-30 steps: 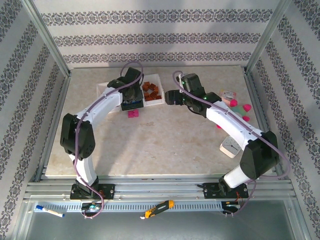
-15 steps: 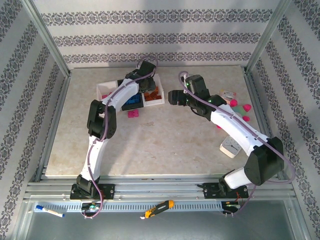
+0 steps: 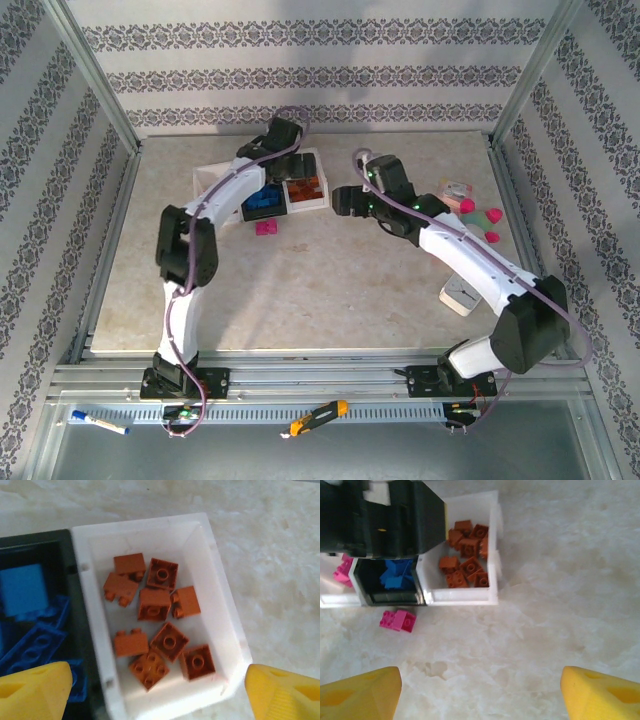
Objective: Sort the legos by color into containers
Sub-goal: Place the lego in the container, then pick up the lego from the center of the table.
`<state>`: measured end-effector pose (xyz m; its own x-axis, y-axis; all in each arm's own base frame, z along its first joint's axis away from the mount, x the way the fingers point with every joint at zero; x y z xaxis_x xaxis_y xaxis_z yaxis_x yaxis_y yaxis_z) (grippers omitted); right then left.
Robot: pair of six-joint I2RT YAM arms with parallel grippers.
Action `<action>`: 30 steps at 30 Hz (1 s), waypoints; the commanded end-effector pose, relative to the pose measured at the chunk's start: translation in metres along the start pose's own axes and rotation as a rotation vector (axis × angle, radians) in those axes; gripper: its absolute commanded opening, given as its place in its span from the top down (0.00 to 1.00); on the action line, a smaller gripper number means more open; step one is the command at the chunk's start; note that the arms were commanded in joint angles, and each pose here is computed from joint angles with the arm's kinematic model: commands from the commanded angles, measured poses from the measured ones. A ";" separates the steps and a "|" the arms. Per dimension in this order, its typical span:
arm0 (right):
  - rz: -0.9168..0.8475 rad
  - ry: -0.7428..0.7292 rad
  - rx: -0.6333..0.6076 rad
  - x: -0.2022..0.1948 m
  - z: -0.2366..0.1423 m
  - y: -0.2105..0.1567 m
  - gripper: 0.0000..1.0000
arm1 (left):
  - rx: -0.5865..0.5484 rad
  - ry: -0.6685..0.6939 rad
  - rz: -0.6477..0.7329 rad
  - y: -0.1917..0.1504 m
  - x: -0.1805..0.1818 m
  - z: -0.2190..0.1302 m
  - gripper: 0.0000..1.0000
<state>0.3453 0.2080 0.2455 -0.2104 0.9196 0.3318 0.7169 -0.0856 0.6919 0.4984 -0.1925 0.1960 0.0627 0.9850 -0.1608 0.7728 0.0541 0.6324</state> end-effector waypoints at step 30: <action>0.023 0.164 0.376 0.117 0.199 -0.059 0.35 | -0.212 0.272 -0.080 -0.147 0.126 -0.187 0.01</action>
<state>0.4170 0.3899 0.1221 -0.2781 0.8488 0.4498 0.8862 0.0461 0.4610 0.2837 -0.0615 0.2281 -0.1252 0.9900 -0.0656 0.6159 0.1294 0.7771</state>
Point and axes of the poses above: each hand's point on the last joint's axis, 136 mm out from that joint toward the fingers, its own z axis out along the fingers, its own x axis along the line the jaws close on, y = z × x, the point moved 4 cm from there along -z, back along the fingers, and after that the axes turned 5 degrees about z, right-handed, at the moved point
